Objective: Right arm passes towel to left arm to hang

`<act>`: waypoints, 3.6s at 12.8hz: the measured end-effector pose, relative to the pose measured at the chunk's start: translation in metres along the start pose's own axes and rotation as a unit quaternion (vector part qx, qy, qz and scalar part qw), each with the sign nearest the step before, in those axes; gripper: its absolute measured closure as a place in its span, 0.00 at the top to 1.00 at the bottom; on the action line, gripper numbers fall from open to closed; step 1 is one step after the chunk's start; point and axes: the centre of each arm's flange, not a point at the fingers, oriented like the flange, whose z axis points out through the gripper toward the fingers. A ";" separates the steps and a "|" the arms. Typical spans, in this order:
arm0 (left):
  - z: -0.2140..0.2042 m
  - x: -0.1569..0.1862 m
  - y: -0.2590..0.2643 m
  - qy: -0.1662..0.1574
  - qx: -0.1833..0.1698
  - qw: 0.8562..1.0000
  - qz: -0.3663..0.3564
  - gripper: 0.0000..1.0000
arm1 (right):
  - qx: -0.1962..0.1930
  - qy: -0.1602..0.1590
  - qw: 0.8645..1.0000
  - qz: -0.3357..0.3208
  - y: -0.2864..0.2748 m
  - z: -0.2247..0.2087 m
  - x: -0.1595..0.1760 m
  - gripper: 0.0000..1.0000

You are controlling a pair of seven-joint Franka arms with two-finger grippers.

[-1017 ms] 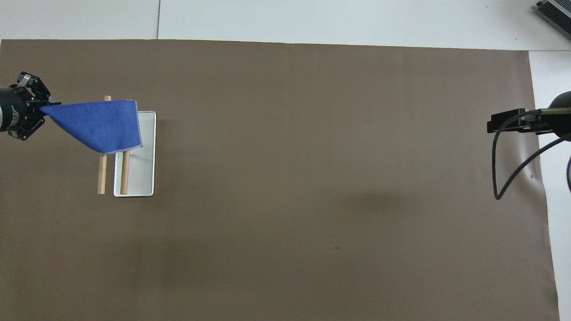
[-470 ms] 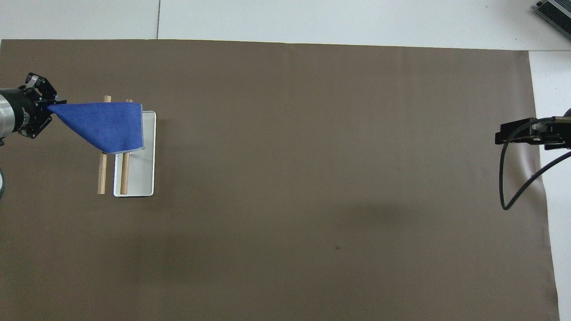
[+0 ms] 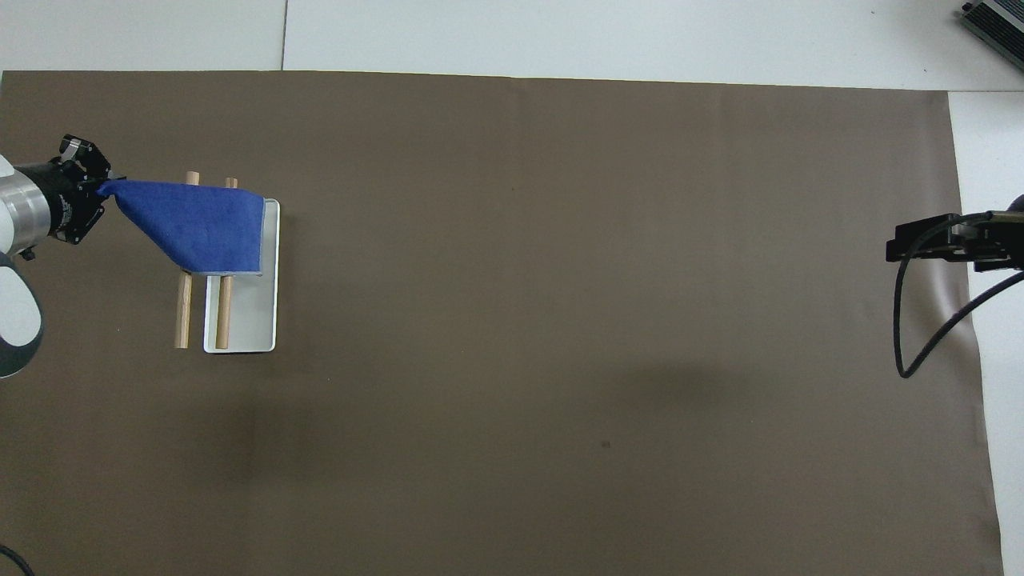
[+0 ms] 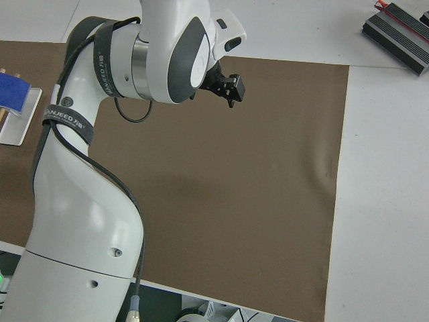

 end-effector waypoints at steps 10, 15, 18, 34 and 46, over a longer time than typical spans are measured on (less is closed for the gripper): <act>0.004 -0.001 -0.005 -0.001 0.004 1.000 -0.002 0.43 | 0.000 -0.005 1.000 -0.001 -0.001 0.004 -0.002 1.00; 0.000 0.012 -0.007 0.008 -0.003 1.000 -0.012 0.73 | -0.002 -0.044 0.999 -0.006 -0.005 0.002 -0.013 1.00; -0.010 0.022 0.003 0.010 -0.018 0.999 -0.030 0.73 | -0.002 -0.044 0.999 -0.006 -0.005 -0.011 -0.018 1.00; -0.092 -0.017 0.065 -0.115 0.077 0.966 0.218 0.71 | -0.013 -0.040 0.999 -0.007 -0.006 -0.013 -0.017 1.00; -0.149 -0.037 0.045 -0.188 0.160 0.857 0.452 0.74 | -0.012 -0.040 0.999 -0.007 -0.006 -0.013 -0.018 1.00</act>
